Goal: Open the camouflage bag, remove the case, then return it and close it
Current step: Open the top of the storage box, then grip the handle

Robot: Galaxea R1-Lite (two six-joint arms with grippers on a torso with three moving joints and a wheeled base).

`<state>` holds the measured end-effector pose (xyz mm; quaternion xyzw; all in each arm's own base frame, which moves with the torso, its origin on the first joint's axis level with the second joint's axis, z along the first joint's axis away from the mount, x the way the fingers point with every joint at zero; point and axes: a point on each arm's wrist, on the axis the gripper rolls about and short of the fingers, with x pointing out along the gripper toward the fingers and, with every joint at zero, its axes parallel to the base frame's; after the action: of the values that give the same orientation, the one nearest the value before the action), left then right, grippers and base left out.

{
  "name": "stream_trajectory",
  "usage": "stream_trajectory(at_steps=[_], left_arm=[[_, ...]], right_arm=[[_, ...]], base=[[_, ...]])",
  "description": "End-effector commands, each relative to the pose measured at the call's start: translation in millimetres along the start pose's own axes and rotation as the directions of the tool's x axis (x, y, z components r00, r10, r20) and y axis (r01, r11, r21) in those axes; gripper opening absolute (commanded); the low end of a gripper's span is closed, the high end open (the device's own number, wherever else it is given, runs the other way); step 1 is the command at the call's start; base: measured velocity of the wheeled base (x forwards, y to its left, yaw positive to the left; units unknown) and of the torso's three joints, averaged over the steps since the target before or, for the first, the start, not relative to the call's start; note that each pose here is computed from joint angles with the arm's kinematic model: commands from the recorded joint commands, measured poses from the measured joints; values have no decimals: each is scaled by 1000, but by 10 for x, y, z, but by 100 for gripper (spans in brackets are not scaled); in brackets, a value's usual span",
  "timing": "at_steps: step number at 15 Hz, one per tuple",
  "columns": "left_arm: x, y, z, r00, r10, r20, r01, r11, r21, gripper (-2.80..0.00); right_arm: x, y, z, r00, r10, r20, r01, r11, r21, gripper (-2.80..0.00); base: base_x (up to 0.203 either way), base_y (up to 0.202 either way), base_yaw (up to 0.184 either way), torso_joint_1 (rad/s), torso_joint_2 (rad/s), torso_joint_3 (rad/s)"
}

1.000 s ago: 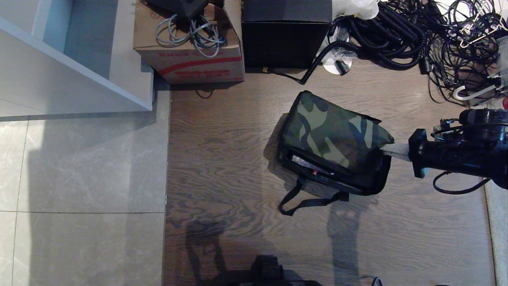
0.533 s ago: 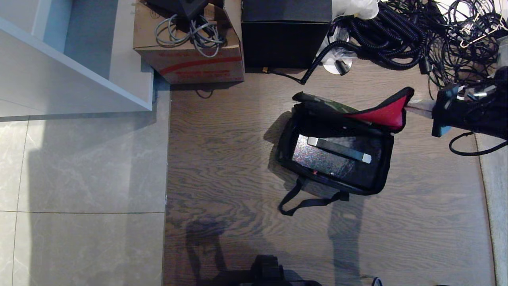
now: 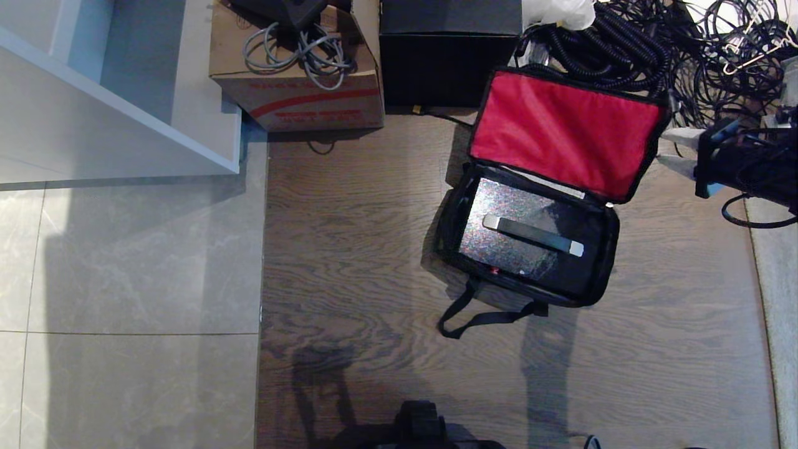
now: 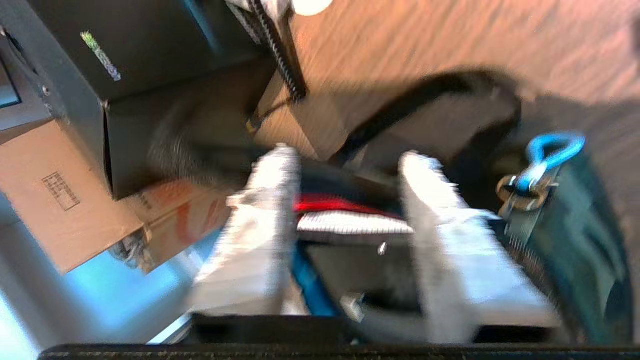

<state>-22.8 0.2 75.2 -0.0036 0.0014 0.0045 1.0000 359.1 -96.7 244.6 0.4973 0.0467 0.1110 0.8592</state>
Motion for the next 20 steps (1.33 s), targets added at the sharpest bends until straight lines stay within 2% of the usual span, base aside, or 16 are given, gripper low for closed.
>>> stream_trajectory(at_steps=[1,3,5,6,8,9,10,12,14,16,17,20], left_arm=[[0,0,0,1000,0,0,0,1000,0,-280],[0,0,0,1000,0,0,0,1000,0,-280],[0,0,0,1000,0,0,0,1000,0,-280],[0,0,0,1000,0,0,0,1000,0,-280],[0,0,0,1000,0,0,0,1000,0,-280],[0,0,0,1000,0,0,0,1000,0,-280],[0,0,0,1000,0,0,0,1000,0,-280],[0,0,0,1000,0,0,0,1000,0,-280],[0,0,0,1000,0,0,0,1000,0,-280],[0,0,0,1000,0,0,0,1000,0,-280],[0,0,0,1000,0,0,0,1000,0,-280],[0,0,0,1000,0,0,0,1000,0,-280]], right_arm=[[15,-45,-11,1000,22,18,-21,999,-24,0],[-14,-44,28,997,56,47,-52,996,-68,0],[-88,-54,78,995,75,70,-63,985,-162,0],[-115,-79,55,996,64,65,-50,978,-202,0],[-218,-227,-102,1000,1,27,5,972,-234,0],[-304,-249,-182,1000,-11,-6,9,969,-248,-246],[-397,-219,-245,999,3,-52,-16,965,-260,-280],[-580,-134,-349,994,4,-105,-31,967,-253,-280],[-757,-88,-496,985,-39,-165,-1,971,-238,-280],[-1021,-140,-763,964,-114,-242,39,954,-297,-280],[-1198,-120,-886,956,-135,-260,31,929,-368,-280],[-1754,38,-1189,947,-159,-278,-28,823,-567,-280]], base=[[0,0,0,0,0,0],[0,0,0,0,0,0],[0,0,0,0,0,0],[0,0,0,0,0,0],[0,0,0,0,0,0],[0,0,0,0,0,0],[0,0,0,0,0,0],[0,0,0,0,0,0],[0,0,0,0,0,0],[0,0,0,0,0,0],[0,0,0,0,0,0],[0,0,0,0,0,0]])
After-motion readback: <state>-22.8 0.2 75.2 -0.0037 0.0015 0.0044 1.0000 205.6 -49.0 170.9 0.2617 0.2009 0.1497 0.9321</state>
